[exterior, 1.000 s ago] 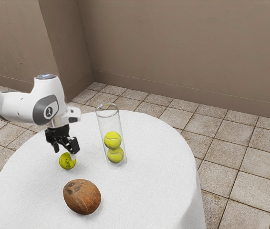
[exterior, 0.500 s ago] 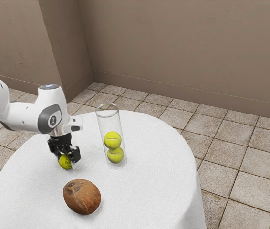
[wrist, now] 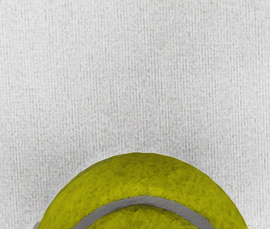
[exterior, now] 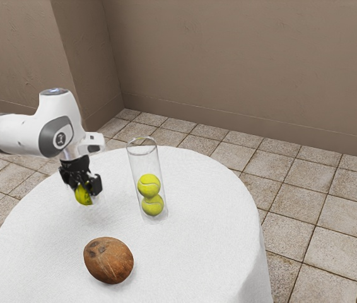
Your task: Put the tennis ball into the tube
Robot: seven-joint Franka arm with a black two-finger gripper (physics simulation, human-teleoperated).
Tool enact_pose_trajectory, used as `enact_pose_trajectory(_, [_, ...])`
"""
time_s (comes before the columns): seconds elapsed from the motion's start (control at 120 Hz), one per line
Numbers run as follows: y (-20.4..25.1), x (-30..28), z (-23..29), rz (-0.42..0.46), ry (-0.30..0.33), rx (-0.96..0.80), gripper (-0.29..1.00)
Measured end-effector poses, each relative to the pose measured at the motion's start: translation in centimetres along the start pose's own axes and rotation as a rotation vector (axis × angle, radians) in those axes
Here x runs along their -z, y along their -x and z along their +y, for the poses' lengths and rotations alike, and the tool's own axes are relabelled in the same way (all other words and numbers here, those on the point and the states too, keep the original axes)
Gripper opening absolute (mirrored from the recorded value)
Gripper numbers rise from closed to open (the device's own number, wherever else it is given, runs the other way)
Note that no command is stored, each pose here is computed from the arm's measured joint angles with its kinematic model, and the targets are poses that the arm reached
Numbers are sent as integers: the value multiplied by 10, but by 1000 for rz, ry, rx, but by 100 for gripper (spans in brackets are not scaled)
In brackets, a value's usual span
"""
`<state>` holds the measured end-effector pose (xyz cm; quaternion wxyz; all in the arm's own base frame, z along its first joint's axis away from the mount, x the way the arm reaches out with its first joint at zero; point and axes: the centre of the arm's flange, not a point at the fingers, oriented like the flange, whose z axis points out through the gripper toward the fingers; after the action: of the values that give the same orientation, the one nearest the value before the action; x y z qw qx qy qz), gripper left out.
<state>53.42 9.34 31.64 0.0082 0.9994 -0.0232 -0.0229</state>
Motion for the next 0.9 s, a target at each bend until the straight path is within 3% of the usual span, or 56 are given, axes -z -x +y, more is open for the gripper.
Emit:
enact_pose_trajectory(0.242, [16, 101, 26, 54, 2, -40, 38])
enact_pose_trajectory(0.567, [-1, 205, 89, 70, -3, -164, 38])
enact_pose_trajectory(0.9, [-30, 231, 147, 37, 11, -278, 38])
